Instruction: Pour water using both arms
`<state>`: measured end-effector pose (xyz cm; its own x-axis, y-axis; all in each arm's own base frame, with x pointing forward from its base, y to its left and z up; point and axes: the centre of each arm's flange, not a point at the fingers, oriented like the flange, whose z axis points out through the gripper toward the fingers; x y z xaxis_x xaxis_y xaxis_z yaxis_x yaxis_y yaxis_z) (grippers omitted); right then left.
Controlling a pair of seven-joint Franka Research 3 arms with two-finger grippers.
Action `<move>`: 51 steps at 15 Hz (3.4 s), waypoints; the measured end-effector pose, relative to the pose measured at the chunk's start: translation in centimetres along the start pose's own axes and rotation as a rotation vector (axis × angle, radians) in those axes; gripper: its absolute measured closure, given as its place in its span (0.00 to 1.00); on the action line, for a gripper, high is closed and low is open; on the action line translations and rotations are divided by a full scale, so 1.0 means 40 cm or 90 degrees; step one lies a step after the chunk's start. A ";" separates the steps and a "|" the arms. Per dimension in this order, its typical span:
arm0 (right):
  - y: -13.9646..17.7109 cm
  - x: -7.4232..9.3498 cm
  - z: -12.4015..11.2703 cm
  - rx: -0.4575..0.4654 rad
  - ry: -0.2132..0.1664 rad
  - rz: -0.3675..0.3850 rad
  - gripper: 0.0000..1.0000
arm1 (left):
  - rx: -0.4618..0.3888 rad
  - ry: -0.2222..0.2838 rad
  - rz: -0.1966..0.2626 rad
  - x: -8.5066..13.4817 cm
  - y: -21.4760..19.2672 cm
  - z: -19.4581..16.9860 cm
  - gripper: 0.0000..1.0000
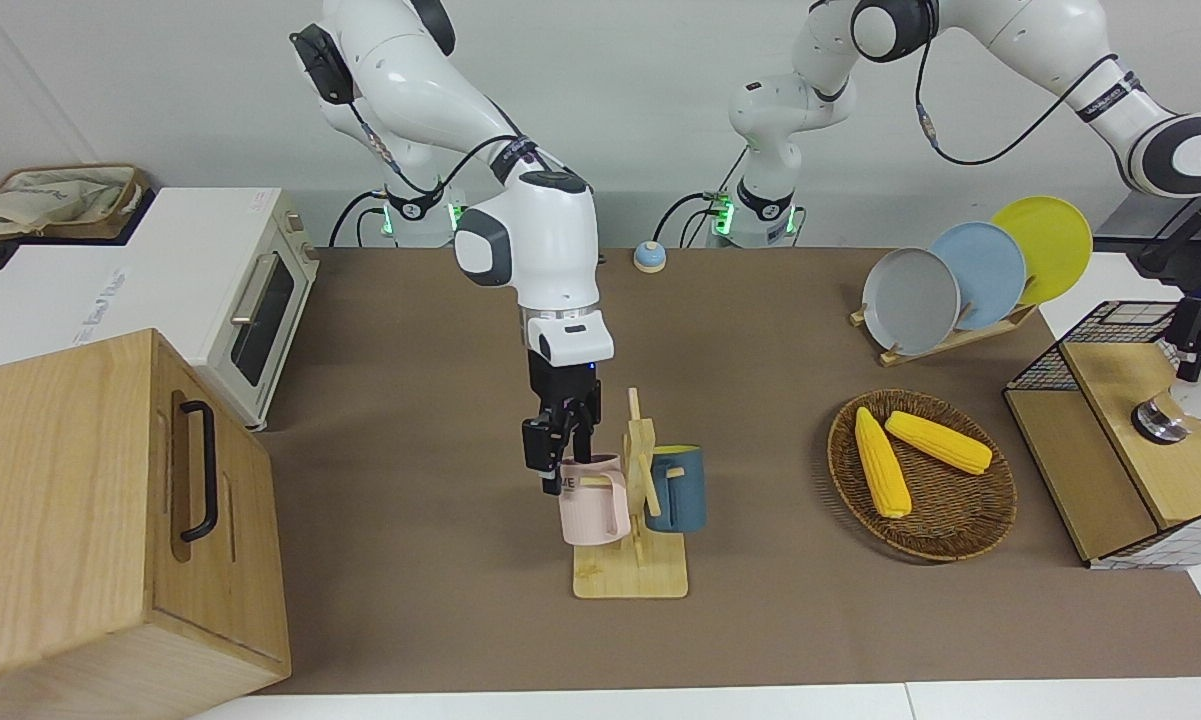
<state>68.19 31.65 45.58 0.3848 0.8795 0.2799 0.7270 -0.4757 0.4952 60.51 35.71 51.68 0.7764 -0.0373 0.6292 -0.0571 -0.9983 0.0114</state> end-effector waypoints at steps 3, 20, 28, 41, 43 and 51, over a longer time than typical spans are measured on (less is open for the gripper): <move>0.001 0.005 -0.003 -0.001 0.003 -0.002 0.32 | -0.008 0.007 -0.005 -0.010 -0.004 0.025 0.00; 0.003 -0.001 0.019 0.001 -0.001 -0.003 0.80 | -0.004 0.008 -0.011 -0.020 -0.010 0.047 0.37; 0.013 -0.003 0.018 -0.002 0.000 0.000 0.89 | -0.005 0.008 -0.011 -0.020 -0.010 0.047 0.37; 0.022 -0.001 0.017 -0.005 0.006 0.020 0.94 | -0.004 0.008 -0.011 -0.020 -0.009 0.047 0.37; 0.022 -0.002 0.017 -0.005 0.006 0.025 0.94 | -0.004 0.008 -0.011 -0.019 -0.009 0.047 0.37; 0.023 -0.002 0.017 -0.005 0.006 0.031 0.94 | -0.004 0.009 -0.011 -0.018 -0.008 0.048 0.37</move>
<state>69.21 31.14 45.44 0.4148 0.8549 0.3115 0.7032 -0.5185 0.4865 61.16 35.97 49.73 0.7686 -0.0201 0.6394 -0.0487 -0.9984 0.0272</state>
